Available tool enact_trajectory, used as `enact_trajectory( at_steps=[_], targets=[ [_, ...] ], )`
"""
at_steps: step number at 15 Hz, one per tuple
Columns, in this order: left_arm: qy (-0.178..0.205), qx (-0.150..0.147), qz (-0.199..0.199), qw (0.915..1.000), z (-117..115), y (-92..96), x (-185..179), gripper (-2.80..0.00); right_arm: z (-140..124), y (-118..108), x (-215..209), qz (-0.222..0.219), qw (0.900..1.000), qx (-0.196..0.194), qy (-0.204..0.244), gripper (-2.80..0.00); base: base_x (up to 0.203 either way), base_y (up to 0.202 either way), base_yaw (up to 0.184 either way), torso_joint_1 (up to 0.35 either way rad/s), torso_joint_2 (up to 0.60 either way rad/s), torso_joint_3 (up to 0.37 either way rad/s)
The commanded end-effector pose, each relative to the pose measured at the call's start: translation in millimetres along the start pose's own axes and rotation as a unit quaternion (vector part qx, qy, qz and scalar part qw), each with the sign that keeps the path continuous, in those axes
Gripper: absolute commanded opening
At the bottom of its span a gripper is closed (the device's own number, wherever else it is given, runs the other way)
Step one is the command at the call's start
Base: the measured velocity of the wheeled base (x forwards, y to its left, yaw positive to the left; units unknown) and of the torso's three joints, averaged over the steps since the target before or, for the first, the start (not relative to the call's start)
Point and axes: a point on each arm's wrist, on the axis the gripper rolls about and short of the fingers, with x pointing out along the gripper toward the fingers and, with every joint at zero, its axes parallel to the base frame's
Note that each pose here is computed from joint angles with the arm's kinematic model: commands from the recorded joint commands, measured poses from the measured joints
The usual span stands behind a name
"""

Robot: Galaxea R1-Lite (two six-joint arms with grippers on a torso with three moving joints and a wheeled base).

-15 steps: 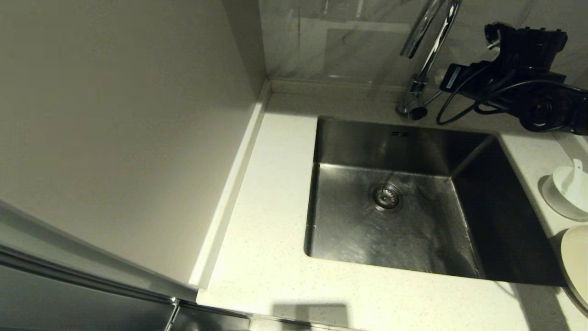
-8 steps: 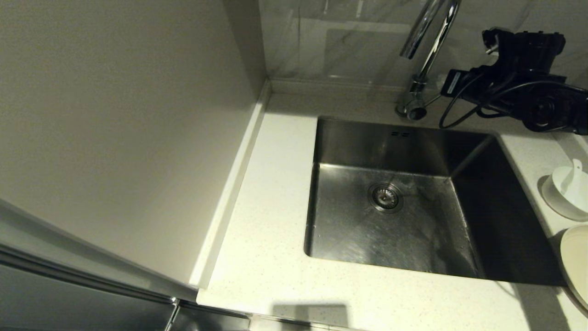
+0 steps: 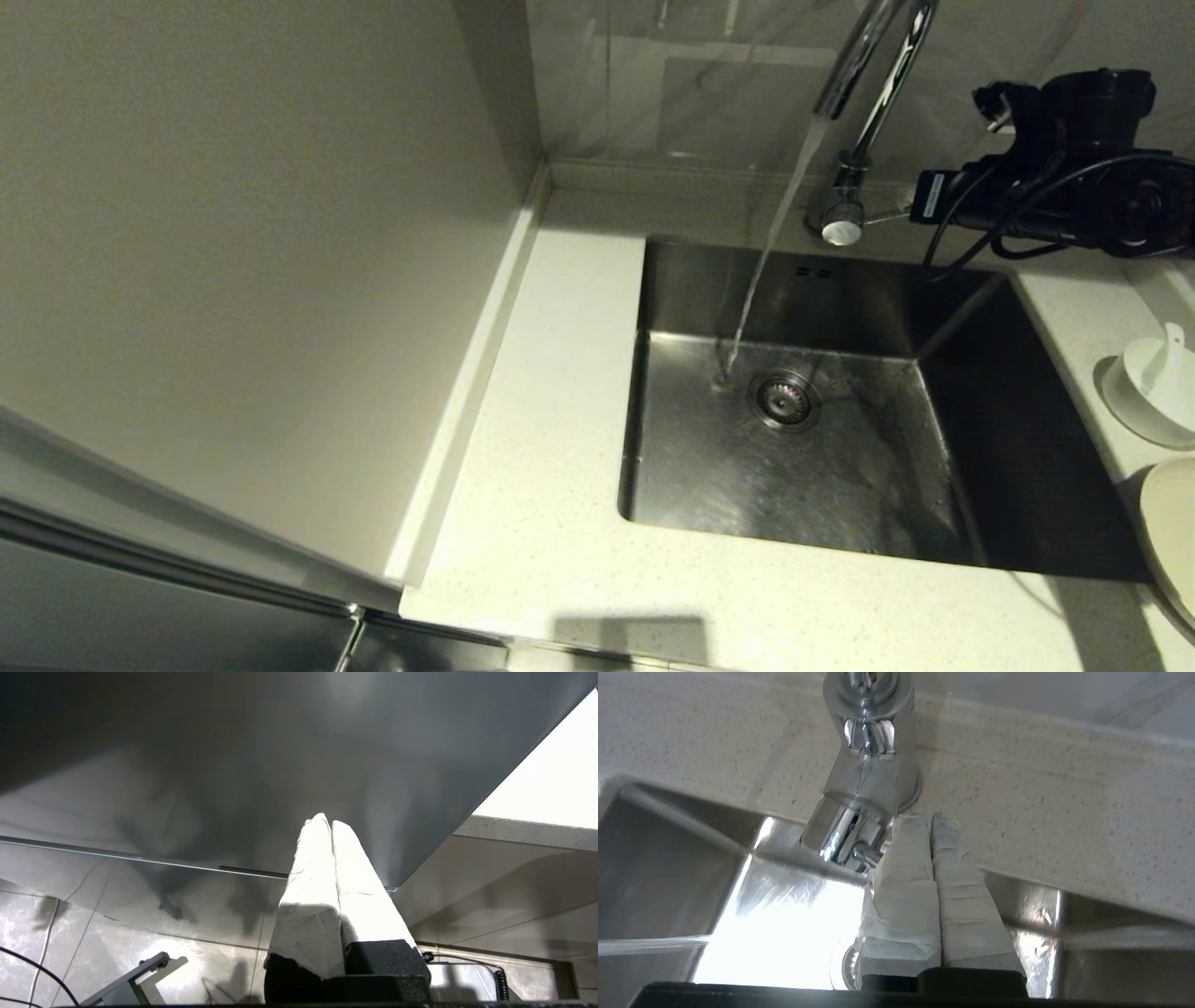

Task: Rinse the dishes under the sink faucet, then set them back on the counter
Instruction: Turn on the faucet

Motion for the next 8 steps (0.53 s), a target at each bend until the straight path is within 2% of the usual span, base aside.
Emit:
enact_trajectory(
  at_steps=[1, 4, 8],
  targets=[
    [-0.002, 0.0, 0.0, 1.0, 0.0, 0.0, -0.2, -2.8, 2.8, 0.0, -3.4, -0.001, 1.0, 0.0, -0.001, -2.8, 0.0, 0.0, 0.0, 0.0, 0.0, 0.0],
    [-0.002, 0.0, 0.0, 1.0, 0.0, 0.0, -0.2, -2.8, 6.2, 0.3, -5.2, -0.002, 1.0, -0.001, -0.011, -2.8, 0.0, 0.0, 0.0, 0.0, 0.0, 0.0],
    [-0.002, 0.0, 0.0, 1.0, 0.0, 0.0, -0.2, -2.8, 30.2, 0.6, -20.3, -0.002, 0.997, 0.008, -0.076, -2.8, 0.0, 0.0, 0.0, 0.0, 0.0, 0.0]
  ],
)
